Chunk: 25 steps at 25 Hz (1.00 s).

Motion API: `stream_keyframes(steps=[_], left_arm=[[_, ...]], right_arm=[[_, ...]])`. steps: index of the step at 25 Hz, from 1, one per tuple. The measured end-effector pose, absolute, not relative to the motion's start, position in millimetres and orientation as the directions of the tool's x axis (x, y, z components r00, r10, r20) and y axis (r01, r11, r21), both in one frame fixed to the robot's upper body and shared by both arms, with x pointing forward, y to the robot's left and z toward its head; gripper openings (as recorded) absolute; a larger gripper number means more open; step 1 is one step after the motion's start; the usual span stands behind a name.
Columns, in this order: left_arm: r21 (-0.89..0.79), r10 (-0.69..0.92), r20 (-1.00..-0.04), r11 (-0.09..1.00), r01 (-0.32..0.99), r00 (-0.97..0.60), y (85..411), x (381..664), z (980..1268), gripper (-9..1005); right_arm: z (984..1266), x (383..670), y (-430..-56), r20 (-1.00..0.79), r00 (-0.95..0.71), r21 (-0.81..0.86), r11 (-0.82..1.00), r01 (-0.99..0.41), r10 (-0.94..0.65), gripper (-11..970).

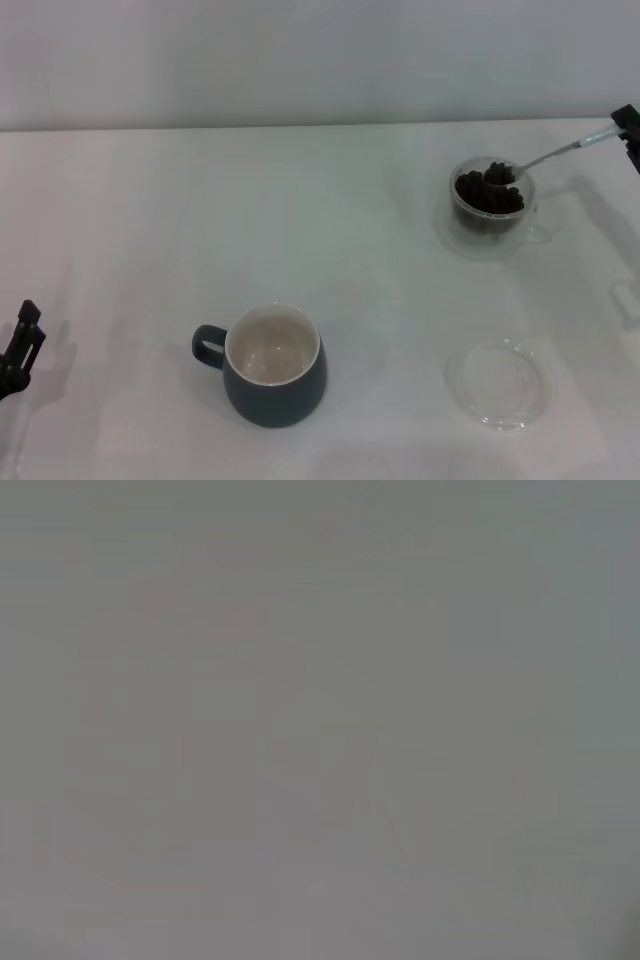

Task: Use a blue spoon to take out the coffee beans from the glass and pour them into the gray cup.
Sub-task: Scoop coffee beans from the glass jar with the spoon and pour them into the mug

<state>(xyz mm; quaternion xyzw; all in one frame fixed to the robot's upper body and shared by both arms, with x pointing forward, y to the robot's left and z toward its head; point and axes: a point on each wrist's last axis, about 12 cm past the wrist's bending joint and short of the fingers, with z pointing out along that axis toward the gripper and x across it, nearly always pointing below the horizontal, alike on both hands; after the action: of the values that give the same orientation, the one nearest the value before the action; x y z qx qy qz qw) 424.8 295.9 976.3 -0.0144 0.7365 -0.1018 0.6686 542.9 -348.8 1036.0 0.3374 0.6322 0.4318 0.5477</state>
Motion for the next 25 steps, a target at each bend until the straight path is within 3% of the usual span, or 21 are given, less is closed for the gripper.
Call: stream_keyframes(steps=[25], left_arm=[[-0.159,-0.149,-0.985,0.979,0.123,-0.093,296,427,978,710]], right_arm=[[1040,526,-285,-0.341,-0.558,0.94,0.261,-0.221,0.756,164]])
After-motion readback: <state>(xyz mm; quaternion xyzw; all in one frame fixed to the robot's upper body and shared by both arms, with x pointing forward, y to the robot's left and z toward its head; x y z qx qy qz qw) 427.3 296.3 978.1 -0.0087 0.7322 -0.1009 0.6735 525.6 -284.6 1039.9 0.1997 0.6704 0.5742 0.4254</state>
